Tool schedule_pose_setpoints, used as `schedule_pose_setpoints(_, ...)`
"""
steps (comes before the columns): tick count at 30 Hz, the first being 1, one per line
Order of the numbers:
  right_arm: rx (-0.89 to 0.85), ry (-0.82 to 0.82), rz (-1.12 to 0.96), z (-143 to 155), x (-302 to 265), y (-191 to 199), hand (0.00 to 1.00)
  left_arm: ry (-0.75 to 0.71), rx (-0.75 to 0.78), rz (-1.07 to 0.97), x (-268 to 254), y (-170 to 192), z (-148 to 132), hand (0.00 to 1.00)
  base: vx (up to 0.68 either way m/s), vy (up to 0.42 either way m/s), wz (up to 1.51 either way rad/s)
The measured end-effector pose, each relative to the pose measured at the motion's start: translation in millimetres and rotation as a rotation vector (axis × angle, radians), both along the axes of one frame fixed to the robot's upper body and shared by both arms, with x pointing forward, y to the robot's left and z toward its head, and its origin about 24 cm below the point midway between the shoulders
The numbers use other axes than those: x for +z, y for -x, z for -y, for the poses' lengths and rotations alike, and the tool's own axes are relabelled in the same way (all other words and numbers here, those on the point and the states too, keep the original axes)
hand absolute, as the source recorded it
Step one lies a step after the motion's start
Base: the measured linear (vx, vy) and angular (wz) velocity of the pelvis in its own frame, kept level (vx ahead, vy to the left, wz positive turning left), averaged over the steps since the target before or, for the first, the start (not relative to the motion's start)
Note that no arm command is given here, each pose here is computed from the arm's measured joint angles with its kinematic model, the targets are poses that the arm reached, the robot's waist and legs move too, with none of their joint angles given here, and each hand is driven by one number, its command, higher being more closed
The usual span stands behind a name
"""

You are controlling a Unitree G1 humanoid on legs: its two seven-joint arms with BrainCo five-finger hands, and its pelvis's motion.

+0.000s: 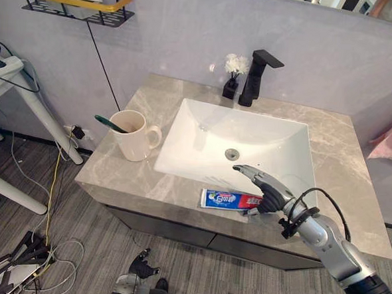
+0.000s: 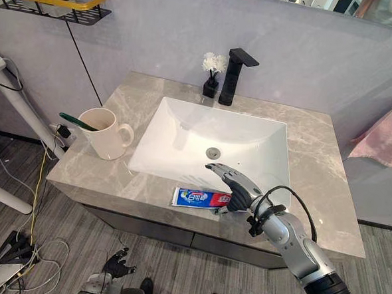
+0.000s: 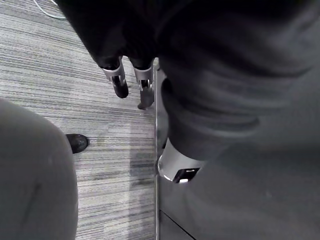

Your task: Organize washtable

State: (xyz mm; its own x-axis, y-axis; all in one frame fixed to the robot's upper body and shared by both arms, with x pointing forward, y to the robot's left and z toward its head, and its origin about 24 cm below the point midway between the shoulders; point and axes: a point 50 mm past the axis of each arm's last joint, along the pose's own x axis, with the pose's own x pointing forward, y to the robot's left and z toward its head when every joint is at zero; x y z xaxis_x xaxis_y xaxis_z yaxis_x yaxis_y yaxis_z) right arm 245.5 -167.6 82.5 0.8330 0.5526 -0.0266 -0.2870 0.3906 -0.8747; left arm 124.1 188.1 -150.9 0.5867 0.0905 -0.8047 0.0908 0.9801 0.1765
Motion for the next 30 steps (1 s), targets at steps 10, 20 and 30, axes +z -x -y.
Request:
schedule_pose_setpoints(10, 0.016, 0.032, -0.002, -3.4, -3.7, 1.2, 1.00, -0.005, -0.004, 0.003, 0.8, -2.2, -1.4, 0.00, 0.00, 0.000, 0.00)
schedule_pose_setpoints(20, 0.029, -0.001, -0.007, -6.0, -2.8, 1.7, 1.00, -0.017, 0.016, 0.002, 1.3, -1.3, -8.4, 0.00, 0.00, 0.000, 0.00)
schedule_pose_setpoints(30, -0.012, -0.066, -0.035, 2.1, -6.1, 7.6, 1.00, -0.084, 0.471, 0.082, 14.4, 25.0, -72.1, 0.00, 0.00, 0.000, 0.00)
